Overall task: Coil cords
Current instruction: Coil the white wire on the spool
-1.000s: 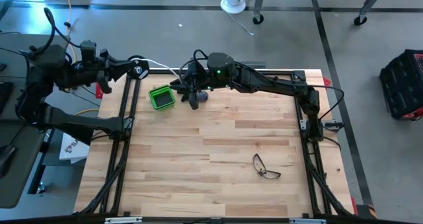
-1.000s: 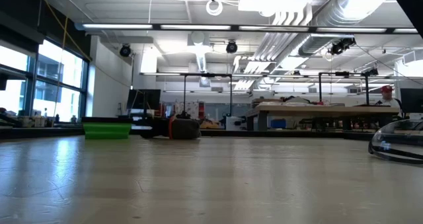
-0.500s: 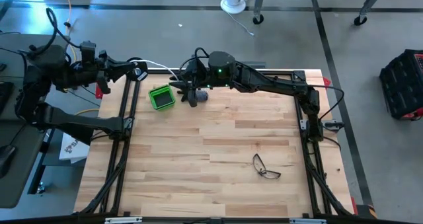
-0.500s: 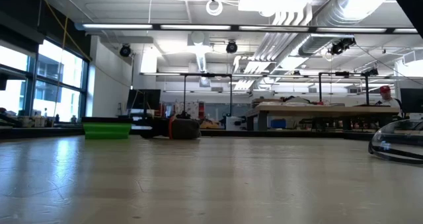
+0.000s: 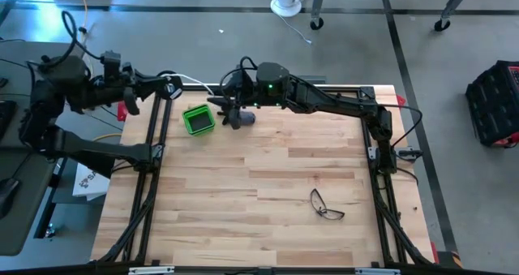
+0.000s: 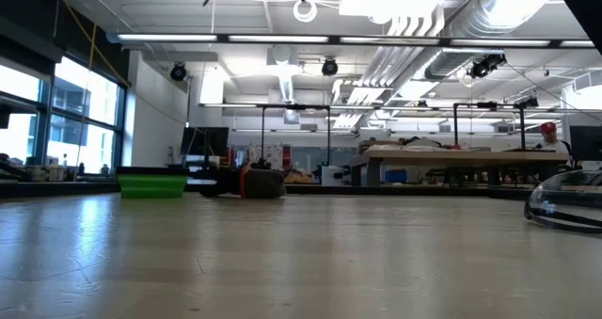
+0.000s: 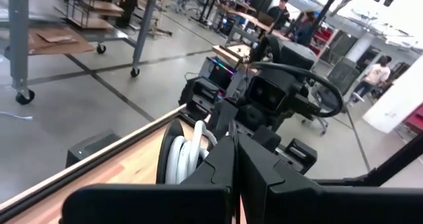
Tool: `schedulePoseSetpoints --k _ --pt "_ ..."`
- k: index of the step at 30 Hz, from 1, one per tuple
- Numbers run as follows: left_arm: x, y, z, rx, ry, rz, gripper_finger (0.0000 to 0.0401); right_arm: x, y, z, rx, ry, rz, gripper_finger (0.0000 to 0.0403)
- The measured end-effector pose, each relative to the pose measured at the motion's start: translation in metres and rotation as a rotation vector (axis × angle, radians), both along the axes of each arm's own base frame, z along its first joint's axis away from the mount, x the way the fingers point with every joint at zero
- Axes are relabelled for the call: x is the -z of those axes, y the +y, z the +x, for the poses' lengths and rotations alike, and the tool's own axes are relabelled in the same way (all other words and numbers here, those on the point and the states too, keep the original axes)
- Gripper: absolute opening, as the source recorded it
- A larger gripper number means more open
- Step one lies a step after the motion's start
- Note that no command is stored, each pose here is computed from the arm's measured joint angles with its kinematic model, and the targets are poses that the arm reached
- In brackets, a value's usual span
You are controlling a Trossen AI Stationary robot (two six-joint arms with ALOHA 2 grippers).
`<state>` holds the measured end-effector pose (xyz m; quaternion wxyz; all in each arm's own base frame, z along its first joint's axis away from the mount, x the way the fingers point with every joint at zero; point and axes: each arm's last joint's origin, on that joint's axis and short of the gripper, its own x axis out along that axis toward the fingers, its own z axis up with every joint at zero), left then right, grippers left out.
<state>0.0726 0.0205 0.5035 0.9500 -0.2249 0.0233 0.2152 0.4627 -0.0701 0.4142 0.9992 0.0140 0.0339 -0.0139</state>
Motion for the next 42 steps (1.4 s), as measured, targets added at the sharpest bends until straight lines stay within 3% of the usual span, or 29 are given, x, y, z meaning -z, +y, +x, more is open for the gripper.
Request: schedulePoseSetpoints --k 20,37,42 --pt "0.000 0.001 0.005 0.009 -0.003 -0.029 0.0000 -0.001 -0.002 0.000 0.058 -0.005 -0.023 0.0091" --pt "-0.008 -0.001 0.008 0.071 -0.087 -0.028 0.0000 -0.001 -0.003 0.000 0.091 -0.005 -0.025 0.0091" --pt "-0.007 0.000 0.004 0.032 -0.088 -0.022 0.0000 -0.010 0.001 -0.002 0.014 -0.071 -0.029 0.0091"
